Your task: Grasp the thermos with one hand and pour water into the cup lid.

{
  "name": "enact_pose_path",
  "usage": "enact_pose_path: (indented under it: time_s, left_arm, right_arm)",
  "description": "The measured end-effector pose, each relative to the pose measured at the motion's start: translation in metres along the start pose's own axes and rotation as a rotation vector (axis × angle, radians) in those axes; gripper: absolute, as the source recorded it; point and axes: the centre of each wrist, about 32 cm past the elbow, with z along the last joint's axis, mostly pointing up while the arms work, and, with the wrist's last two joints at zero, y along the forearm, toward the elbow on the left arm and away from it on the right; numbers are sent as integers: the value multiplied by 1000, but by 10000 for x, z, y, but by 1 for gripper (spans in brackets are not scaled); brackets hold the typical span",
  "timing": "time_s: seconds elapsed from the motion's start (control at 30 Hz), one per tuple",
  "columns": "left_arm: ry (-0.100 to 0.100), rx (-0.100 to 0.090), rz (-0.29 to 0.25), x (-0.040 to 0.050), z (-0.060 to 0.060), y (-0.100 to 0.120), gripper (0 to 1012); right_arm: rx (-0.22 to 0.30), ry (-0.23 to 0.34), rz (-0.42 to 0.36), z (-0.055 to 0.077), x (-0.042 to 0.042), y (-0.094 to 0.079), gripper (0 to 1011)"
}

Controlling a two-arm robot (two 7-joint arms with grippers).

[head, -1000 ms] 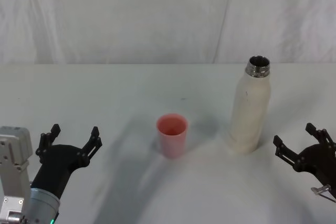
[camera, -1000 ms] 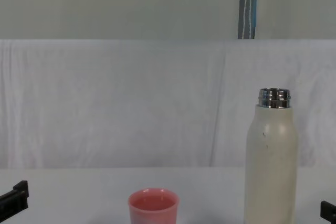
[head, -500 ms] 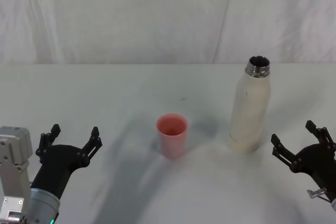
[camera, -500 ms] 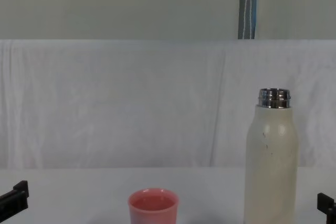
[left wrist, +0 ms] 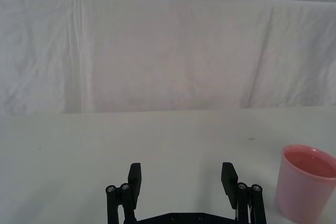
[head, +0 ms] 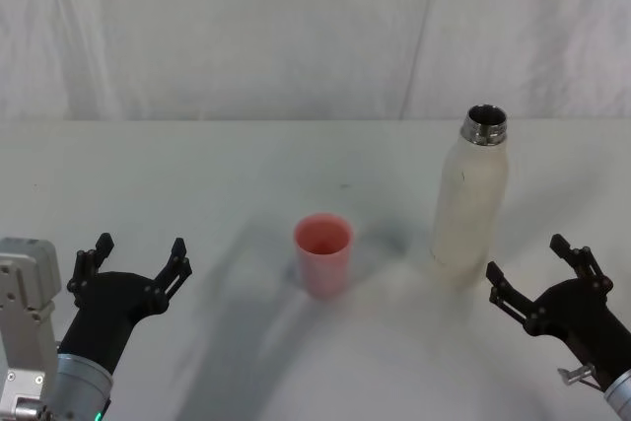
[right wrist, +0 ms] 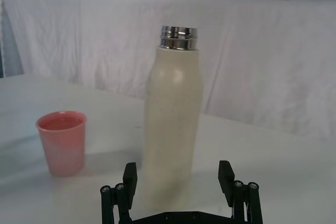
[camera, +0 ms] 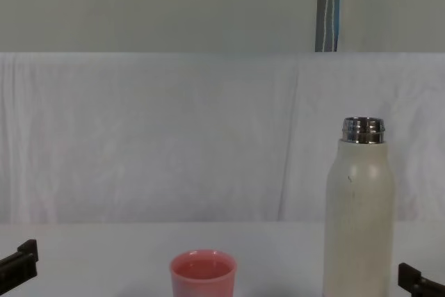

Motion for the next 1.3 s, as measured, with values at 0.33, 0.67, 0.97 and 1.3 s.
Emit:
enact_pose_path:
  time_s: [0.33, 0.67, 0.97, 1.3]
  left_arm:
    - [0, 0, 0, 0, 0, 0, 1001]
    - [0, 0, 0, 0, 0, 0, 1001]
    - [0, 0, 0, 0, 0, 0, 1001]
    - [0, 0, 0, 0, 0, 0, 1001]
  right_arm:
    - [14, 6, 23, 21, -64, 56, 1001]
    - [22, 13, 52, 37, -120, 104, 1001]
    - [27, 26, 72, 50, -177, 165, 1001]
    - [9, 28, 76, 17, -173, 197, 1001]
